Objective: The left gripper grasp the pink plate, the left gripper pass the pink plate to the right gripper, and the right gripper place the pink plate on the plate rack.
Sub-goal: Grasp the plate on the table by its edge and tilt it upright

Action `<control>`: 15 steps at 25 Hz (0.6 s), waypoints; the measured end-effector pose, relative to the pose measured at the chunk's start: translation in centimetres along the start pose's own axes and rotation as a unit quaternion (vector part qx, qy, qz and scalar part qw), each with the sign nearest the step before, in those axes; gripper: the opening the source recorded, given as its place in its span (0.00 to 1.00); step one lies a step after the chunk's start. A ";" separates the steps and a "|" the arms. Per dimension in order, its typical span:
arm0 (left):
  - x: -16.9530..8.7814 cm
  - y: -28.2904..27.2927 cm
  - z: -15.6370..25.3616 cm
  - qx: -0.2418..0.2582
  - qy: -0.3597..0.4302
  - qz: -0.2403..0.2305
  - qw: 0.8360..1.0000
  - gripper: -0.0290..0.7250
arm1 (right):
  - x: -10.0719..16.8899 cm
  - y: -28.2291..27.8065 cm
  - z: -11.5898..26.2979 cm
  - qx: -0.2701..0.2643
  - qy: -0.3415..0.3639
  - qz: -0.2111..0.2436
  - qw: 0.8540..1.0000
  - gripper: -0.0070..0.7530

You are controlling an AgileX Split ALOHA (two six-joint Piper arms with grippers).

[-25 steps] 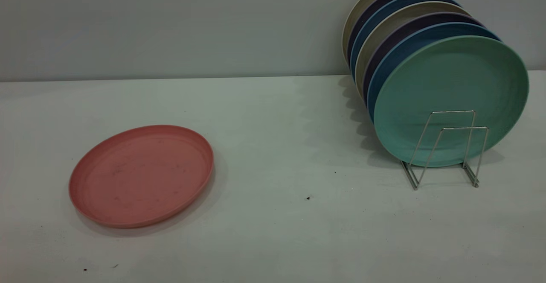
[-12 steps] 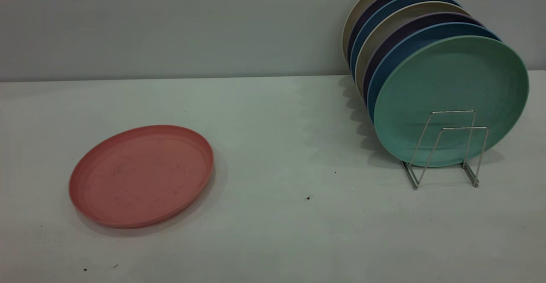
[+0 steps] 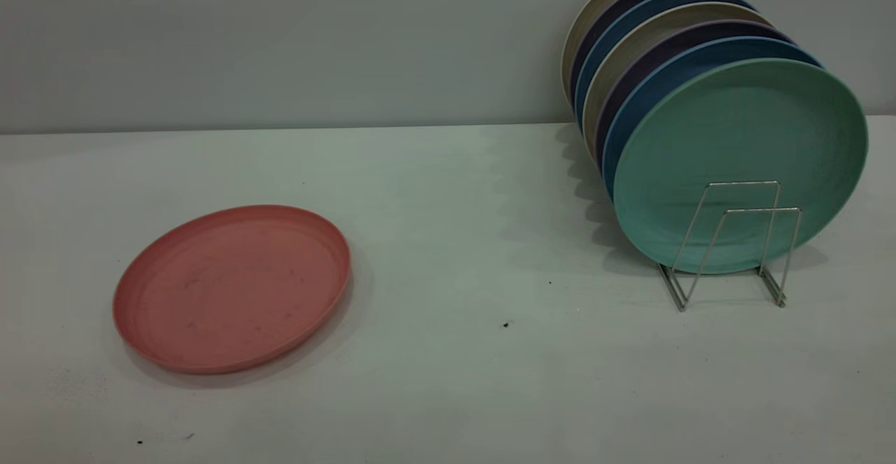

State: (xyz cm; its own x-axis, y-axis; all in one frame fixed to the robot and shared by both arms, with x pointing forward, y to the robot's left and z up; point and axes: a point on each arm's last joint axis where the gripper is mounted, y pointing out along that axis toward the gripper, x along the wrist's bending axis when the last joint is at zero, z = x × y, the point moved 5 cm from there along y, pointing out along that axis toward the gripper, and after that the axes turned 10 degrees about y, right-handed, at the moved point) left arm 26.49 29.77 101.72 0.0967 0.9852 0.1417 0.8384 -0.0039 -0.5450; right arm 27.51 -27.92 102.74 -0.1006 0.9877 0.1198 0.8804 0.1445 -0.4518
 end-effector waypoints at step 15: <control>-1.7 4.6 -4.4 0.062 -0.063 0.103 0.991 0.75 | 2.5 3.8 -4.4 -0.011 -0.032 -0.098 0.995 0.60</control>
State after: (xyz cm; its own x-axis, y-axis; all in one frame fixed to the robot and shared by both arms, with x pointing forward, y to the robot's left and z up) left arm 32.57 27.36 102.57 0.1844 0.9794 -0.0821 0.7353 -0.1929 -0.6497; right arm 32.61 -25.19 105.20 -0.3000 0.9425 0.1475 0.8511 0.3343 -0.4048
